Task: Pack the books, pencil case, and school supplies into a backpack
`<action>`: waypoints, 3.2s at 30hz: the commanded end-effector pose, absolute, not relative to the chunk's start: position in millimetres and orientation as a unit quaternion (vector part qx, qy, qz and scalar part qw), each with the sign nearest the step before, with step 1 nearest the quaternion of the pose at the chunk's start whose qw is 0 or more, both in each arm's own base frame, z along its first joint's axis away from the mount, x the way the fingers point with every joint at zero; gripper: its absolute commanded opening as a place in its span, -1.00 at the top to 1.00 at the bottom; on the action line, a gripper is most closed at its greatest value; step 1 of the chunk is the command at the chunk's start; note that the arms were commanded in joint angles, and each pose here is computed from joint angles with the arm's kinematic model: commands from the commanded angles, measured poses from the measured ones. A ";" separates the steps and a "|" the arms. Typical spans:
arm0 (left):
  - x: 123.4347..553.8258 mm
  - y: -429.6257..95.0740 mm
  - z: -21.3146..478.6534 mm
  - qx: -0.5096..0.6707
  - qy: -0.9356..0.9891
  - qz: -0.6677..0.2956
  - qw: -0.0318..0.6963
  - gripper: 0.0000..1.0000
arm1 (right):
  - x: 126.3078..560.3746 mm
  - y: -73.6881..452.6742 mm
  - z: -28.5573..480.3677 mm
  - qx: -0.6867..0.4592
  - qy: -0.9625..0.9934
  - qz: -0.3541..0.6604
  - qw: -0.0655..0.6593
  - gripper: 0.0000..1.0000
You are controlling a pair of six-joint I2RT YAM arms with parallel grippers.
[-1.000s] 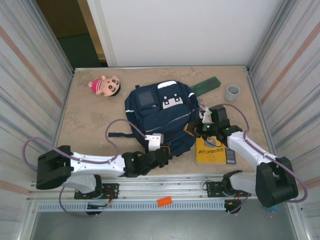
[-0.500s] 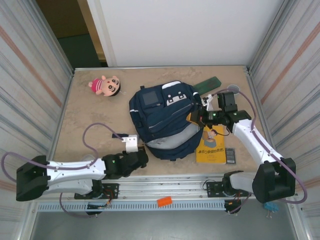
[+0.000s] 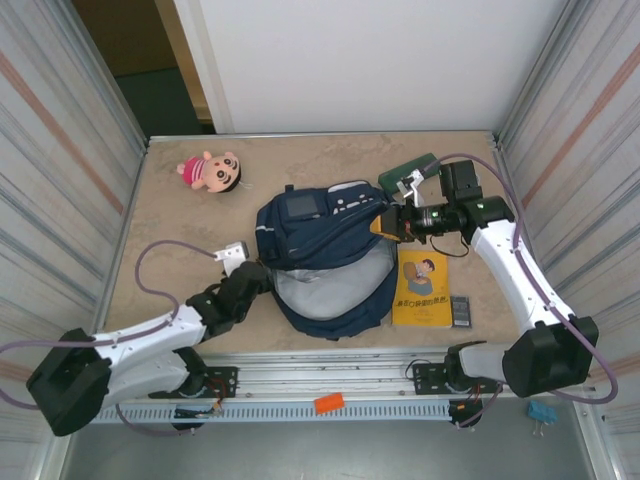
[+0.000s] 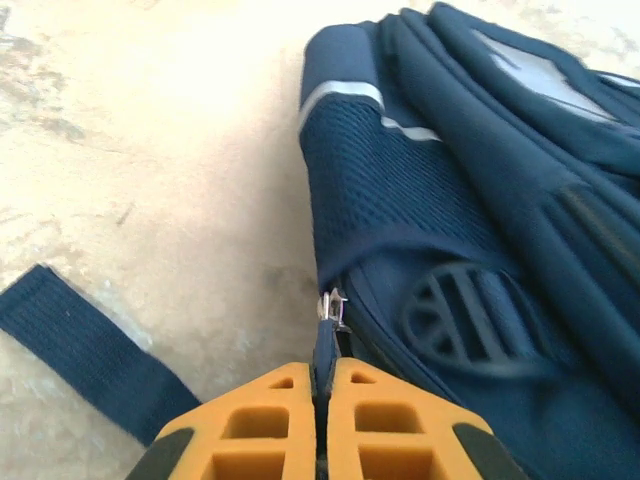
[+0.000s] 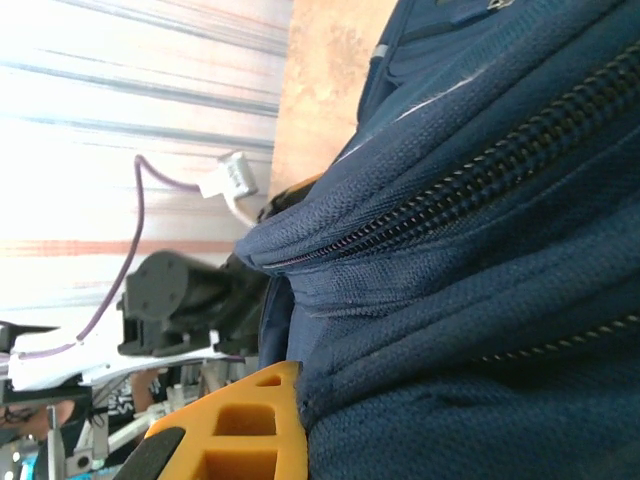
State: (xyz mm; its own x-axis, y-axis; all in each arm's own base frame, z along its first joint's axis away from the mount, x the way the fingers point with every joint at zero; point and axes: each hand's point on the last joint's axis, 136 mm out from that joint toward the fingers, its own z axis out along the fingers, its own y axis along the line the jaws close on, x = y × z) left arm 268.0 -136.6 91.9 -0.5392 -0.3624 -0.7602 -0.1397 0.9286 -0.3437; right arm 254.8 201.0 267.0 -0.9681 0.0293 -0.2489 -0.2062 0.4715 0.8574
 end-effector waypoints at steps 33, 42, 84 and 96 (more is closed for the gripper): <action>267.2 -116.1 197.2 -0.118 0.848 -0.150 0.495 -0.23 | 275.0 331.0 231.3 -0.136 0.824 0.541 0.097 1.00; 265.2 -136.7 196.9 -0.095 0.857 -0.190 0.469 -0.22 | 289.1 330.1 178.7 -0.067 0.866 0.484 0.110 0.22; 249.1 -456.2 29.5 0.074 0.922 -0.329 0.188 -0.25 | 242.0 49.6 15.3 0.270 0.931 0.241 0.036 0.06; 248.0 -451.0 24.6 0.068 0.923 -0.331 0.183 -0.24 | 233.8 82.5 29.3 0.248 0.923 0.294 0.025 0.11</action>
State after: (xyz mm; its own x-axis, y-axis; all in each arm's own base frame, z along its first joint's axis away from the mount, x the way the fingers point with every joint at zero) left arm 247.9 -460.9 41.9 -0.9145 0.0003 -0.4045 0.2729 0.7387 -0.6163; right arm 257.2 42.8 22.4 -0.8527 0.5206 -0.0432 0.4464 0.7691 0.4573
